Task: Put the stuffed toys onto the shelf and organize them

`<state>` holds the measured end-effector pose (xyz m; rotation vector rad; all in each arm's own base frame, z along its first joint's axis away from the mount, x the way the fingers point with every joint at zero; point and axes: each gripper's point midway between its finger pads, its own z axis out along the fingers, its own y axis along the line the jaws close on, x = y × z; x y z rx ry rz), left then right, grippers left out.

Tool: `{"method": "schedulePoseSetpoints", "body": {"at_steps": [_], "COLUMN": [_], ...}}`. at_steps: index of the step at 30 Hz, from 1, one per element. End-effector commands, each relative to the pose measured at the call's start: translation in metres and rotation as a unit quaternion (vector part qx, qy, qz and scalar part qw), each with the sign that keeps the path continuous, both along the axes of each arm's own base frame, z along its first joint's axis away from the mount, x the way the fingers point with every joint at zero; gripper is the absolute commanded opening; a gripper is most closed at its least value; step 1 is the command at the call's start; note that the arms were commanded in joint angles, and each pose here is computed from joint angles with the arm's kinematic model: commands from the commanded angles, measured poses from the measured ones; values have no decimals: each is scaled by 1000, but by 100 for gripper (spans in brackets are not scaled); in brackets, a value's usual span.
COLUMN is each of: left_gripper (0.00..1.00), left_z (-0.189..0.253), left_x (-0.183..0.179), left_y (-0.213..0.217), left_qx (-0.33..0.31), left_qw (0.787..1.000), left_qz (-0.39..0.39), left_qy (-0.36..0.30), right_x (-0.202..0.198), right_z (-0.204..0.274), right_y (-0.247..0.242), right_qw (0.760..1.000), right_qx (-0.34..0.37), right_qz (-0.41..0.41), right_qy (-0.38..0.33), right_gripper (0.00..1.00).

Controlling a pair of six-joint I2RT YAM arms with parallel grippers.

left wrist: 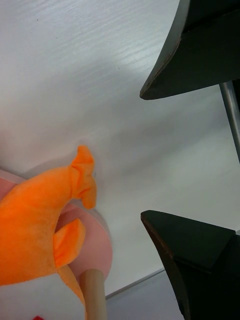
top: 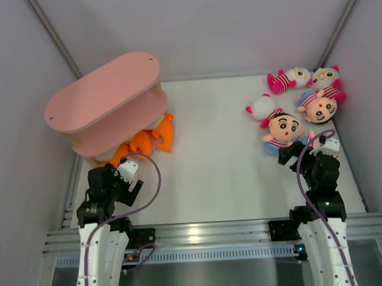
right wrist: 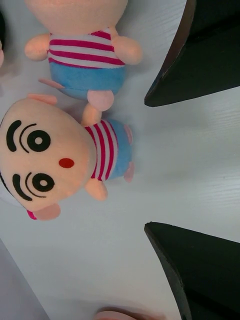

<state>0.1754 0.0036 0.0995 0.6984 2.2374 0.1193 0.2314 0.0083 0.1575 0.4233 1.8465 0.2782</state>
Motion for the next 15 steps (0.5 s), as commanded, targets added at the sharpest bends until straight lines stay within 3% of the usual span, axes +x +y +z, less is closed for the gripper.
{"method": "schedulePoseSetpoints", "body": {"at_steps": [1, 7, 11, 13, 15], "left_gripper": [98, 98, 99, 98, 98], "left_z": [17, 71, 93, 85, 80], "left_x": [12, 23, 27, 29, 30], "left_y": [13, 26, 21, 5, 5], "left_qx": [7, -6, -31, -42, -41], "left_qw": [998, 989, 985, 992, 993], "left_qz": [50, 119, 126, 71, 69], "left_qy": [-32, -89, -112, -96, -84], "right_x": [7, 13, 32, 43, 57], "right_z": [28, 13, -2, 12, 10], "right_y": [-5, -31, -22, -16, -18], "right_qw": [999, 995, 993, 993, 989], "right_qx": [-8, 5, -12, -25, -31], "right_qz": [-15, -102, -58, -25, -23], "right_qy": [-42, 20, 102, 116, 145], "right_gripper": [99, 99, 99, 99, 99]}}
